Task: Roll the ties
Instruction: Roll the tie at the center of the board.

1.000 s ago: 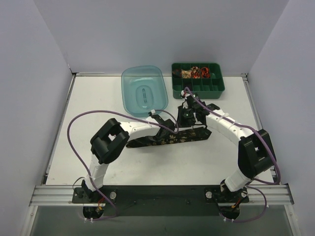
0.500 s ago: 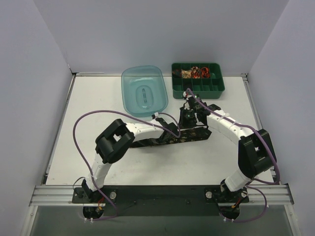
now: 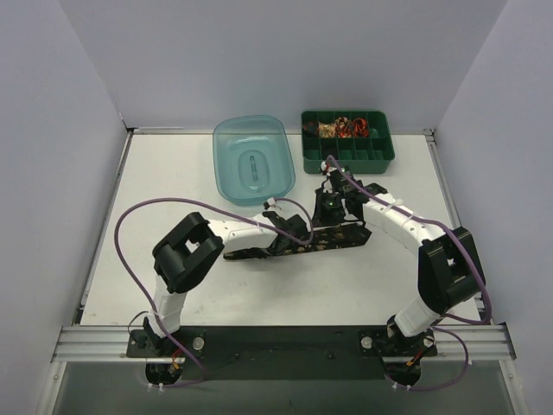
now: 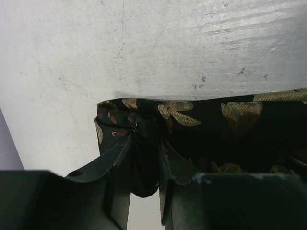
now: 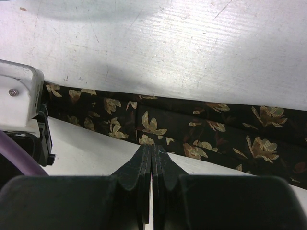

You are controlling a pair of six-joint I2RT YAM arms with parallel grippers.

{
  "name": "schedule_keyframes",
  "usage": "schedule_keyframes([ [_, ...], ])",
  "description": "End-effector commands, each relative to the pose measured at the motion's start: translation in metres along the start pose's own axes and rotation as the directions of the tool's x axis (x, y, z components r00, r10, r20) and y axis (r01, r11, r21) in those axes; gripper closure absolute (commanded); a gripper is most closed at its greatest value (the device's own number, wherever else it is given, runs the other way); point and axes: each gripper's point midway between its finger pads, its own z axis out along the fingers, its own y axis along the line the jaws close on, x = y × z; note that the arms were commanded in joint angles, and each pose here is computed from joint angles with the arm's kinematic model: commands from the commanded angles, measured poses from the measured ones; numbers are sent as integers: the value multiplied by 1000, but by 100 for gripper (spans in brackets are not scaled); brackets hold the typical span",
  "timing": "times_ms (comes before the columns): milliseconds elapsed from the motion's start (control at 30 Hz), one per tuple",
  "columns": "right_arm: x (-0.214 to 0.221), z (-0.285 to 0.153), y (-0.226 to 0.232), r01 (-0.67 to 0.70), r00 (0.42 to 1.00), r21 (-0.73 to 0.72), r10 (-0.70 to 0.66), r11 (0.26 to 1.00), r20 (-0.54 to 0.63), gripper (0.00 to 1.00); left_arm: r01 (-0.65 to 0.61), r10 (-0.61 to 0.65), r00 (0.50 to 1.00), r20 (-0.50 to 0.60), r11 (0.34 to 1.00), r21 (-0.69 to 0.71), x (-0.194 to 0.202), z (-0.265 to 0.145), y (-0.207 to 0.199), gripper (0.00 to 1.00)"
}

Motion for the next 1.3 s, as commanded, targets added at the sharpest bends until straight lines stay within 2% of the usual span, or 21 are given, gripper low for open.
schedule_keyframes([
  [0,-4,-11,3,-3,1000,-7,3,1000,20,100,138,-134,990,-33,959,249,-6,-7,-57,67],
  [200,-5,-12,4,-1,1000,-14,1,1000,21,100,172,-167,985,-43,936,307,-10,-10,-64,67],
  [433,-6,-12,8,3,1000,-29,-3,1000,19,100,217,-229,973,-5,911,350,-23,-24,-52,49],
  [700,-9,-14,11,6,1000,-35,-5,999,24,100,253,-285,958,28,887,387,-38,-36,-42,47],
  [1067,-9,-14,22,36,999,-57,-35,998,23,100,349,-419,906,60,819,455,-61,-57,-2,42],
  [1267,-7,-13,43,88,996,-82,-86,993,22,100,421,-511,859,39,745,517,-62,-59,26,36],
])
